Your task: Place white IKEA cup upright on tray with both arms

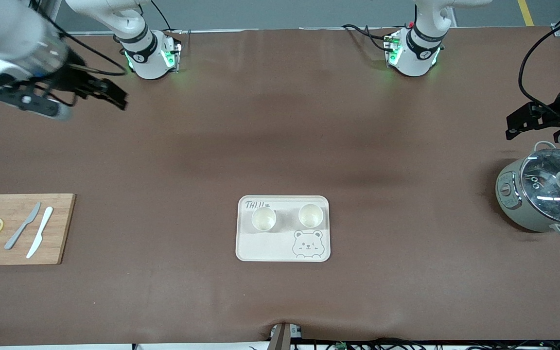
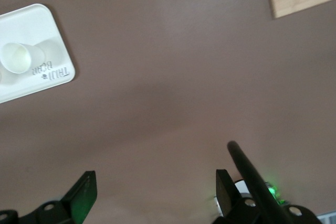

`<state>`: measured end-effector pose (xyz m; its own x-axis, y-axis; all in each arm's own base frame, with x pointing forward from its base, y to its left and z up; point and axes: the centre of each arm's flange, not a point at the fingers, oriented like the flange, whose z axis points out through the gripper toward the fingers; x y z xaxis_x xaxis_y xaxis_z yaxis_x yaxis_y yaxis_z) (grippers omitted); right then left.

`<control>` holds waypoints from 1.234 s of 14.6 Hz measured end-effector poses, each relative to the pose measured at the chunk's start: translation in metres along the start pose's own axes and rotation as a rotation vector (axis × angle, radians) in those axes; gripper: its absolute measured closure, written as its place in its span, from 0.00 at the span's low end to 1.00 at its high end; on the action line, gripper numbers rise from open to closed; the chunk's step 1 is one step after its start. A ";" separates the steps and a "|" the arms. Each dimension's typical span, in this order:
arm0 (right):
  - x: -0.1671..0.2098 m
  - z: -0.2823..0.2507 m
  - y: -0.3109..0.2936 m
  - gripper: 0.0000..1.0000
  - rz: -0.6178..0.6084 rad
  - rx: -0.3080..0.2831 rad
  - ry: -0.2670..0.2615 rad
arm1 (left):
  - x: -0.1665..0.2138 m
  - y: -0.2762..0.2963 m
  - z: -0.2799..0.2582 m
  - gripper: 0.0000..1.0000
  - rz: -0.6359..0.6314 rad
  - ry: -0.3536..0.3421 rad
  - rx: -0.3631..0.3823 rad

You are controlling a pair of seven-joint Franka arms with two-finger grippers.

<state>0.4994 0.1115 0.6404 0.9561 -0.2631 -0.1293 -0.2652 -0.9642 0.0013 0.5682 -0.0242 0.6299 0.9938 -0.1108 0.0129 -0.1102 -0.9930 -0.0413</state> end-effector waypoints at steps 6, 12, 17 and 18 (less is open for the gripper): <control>0.055 -0.007 0.138 0.00 -0.133 0.038 0.108 | 0.000 0.001 0.000 0.00 0.001 0.000 0.000; 0.061 -0.011 0.139 0.00 -0.177 -0.021 0.168 | 0.000 0.001 0.000 0.00 0.002 0.000 0.000; 0.059 -0.015 0.140 0.00 -0.209 -0.025 0.177 | 0.000 0.001 0.000 0.00 0.002 0.000 0.000; 0.057 -0.018 0.140 0.00 -0.212 -0.025 0.184 | 0.000 0.002 0.000 0.00 0.003 0.000 0.000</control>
<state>0.5193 -0.0396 0.6510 0.9971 -0.0549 0.0527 -0.0560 -0.9983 0.0184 0.5682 -0.0258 0.6299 0.9935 -0.1135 0.0130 -0.1129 -0.9927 -0.0413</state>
